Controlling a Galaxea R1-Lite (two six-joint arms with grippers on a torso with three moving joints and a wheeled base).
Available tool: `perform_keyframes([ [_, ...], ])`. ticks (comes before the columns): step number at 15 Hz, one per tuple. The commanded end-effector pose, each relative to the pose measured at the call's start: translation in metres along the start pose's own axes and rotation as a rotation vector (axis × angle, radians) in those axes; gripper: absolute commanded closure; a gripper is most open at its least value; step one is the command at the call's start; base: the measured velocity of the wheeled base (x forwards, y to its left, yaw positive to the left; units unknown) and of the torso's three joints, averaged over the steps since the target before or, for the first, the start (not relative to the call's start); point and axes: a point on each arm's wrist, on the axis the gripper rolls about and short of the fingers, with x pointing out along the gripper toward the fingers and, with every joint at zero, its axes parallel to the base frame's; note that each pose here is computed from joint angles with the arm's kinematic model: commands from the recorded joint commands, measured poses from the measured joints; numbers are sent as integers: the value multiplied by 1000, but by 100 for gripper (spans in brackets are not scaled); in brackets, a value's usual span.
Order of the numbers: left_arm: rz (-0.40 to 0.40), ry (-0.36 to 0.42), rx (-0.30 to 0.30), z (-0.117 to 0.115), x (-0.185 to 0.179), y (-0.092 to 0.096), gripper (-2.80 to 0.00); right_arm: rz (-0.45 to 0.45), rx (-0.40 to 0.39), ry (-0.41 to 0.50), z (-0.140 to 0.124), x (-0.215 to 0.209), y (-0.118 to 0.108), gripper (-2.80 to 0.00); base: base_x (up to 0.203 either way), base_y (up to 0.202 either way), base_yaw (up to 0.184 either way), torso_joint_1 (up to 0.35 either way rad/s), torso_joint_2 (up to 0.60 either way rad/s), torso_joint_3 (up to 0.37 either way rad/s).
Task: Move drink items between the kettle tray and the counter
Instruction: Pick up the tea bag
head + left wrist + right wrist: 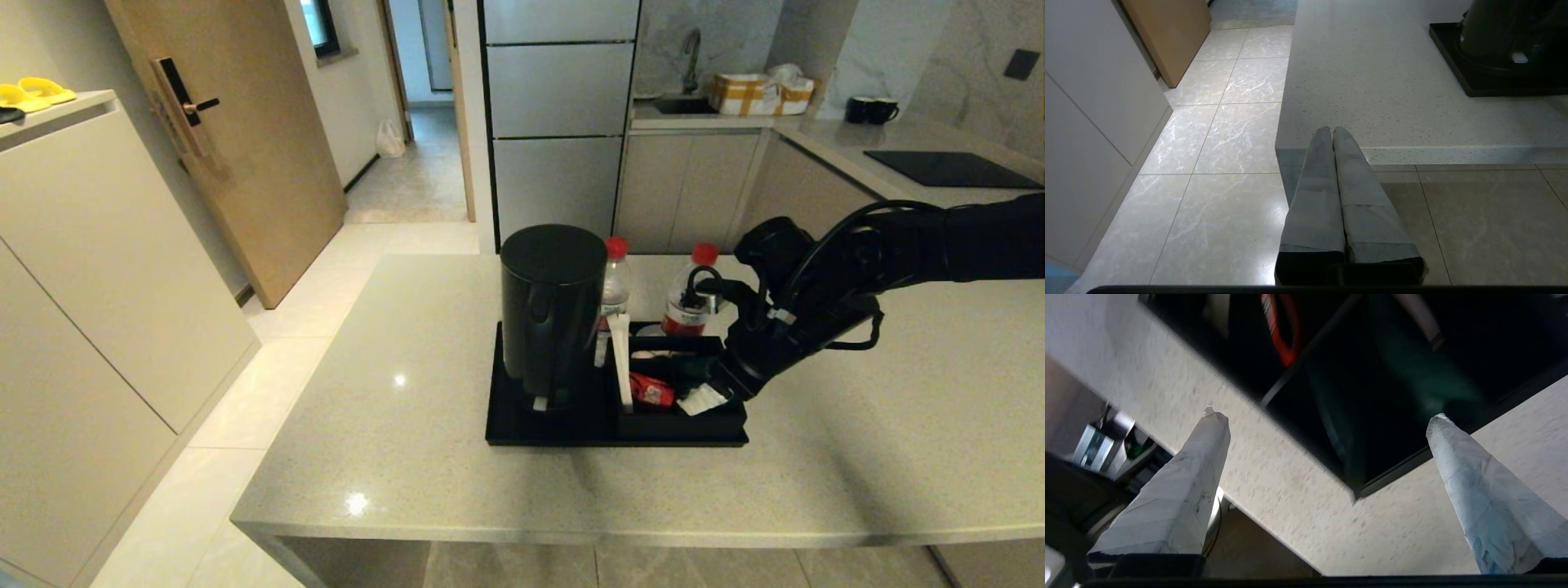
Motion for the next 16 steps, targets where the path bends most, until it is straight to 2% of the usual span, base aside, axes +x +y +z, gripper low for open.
perform_keyframes([
  [1, 0, 1, 0, 0, 0, 0, 0, -1, 7, 3, 1, 4, -6, -280, 0, 0, 0, 0, 0, 0],
  [7, 0, 1, 0, 0, 0, 0, 0, 12, 18, 19, -3, 8, -5, -280, 0, 0, 0, 0, 0, 0],
  [8, 0, 0, 0, 0, 0, 0, 0, 13, 18, 21, -3, 9, -5, 0, 0, 0, 0, 0, 0, 0],
  [16, 0, 1, 0, 0, 0, 0, 0, 5, 18, 4, -1, 3, -6, 0, 0, 0, 0, 0, 0, 0],
])
